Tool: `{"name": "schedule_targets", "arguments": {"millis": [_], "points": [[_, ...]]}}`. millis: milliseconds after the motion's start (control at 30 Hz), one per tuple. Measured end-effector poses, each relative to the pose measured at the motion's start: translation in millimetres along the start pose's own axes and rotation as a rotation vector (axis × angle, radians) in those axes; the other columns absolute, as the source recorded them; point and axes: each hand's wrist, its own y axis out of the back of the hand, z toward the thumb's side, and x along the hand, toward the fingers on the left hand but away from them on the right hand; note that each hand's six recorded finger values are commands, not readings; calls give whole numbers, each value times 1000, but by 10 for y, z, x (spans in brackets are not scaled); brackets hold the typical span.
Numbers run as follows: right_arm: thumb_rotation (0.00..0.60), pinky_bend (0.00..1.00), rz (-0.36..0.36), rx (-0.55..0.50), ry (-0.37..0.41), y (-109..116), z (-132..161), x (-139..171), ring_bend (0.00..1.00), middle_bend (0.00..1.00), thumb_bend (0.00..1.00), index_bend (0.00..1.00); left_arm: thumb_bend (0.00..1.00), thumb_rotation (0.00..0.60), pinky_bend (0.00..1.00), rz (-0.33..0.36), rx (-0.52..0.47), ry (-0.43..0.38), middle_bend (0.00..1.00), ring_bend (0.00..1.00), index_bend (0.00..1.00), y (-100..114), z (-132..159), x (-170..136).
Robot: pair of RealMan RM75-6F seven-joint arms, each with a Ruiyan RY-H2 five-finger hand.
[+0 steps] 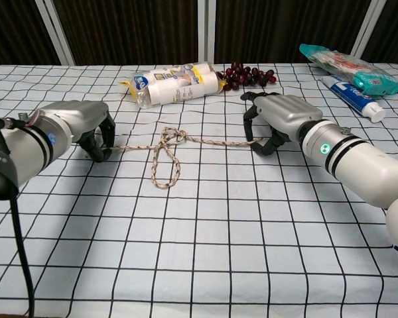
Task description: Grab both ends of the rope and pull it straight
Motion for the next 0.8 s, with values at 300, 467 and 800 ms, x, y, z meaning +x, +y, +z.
{"name": "schedule_targets", "arguments": {"millis": [300,467,800], "points": [[600,0,-12,-14,-8,17,-29,15,0,47,330,633,410,600,151,6,-2,2,341,113,566,18,-31,-11],[600,0,-24,-21,-12,48,-61,40,0,52,336,647,409,600,151,12,-6,7,341,113,566,39,-76,-12],[600,0,-67,-49,-50,145,-244,215,0,65,337,681,410,600,151,24,-37,14,349,113,568,109,-255,18]]}}
